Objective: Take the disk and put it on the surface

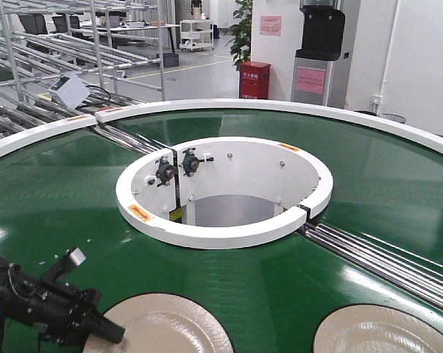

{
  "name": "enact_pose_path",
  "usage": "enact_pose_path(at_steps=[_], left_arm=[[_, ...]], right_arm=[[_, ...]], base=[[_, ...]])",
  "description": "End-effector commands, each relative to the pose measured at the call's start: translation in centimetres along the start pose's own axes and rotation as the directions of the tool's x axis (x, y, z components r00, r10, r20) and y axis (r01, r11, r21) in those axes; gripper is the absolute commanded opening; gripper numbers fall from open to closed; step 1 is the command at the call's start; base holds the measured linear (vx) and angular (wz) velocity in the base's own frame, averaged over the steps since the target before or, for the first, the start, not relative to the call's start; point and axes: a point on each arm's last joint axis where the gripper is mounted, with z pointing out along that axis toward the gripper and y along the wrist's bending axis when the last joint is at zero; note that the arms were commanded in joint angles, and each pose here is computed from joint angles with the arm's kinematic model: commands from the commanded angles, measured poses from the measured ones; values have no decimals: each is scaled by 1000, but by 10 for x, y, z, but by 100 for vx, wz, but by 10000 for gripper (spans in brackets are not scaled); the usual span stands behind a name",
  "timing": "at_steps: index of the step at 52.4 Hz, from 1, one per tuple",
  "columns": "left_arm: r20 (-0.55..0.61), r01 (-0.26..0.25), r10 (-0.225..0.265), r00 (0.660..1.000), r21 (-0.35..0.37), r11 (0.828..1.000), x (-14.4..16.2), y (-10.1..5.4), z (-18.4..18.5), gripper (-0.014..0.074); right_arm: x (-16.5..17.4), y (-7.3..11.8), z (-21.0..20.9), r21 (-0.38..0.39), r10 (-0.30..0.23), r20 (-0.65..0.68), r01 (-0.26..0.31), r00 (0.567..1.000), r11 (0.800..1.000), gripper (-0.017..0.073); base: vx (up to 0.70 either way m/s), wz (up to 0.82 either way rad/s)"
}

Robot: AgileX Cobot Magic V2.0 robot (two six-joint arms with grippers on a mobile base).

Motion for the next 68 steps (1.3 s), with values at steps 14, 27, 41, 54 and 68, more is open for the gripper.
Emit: enact_pose_path(at_steps=[14,27,41,54,68], left_arm=[[416,-165,103,903,115,980,-9,-84,-109,-10],[501,-269,195,843,79,960,5,-121,-140,-9],[499,-297,229,836,60,953,10,-129,-144,-9],[496,-294,238,835,37,955,10,-127,-144,-9],[502,-285,239,831,16,958,8,-125,-144,-9]], right_arm=[[0,0,-6,-6,-2,-108,1,994,1000,516],[17,7,33,-112,-57,-505,0,861,994,513],[37,-26,76,-43,94,-638,-157,764,987,507],[67,-92,110,5,323,-615,-407,719,914,490],[133,-113,163,-63,224,-753,-407,618,911,485]], base=[[0,0],[0,0],[0,0],[0,0],[0,0]])
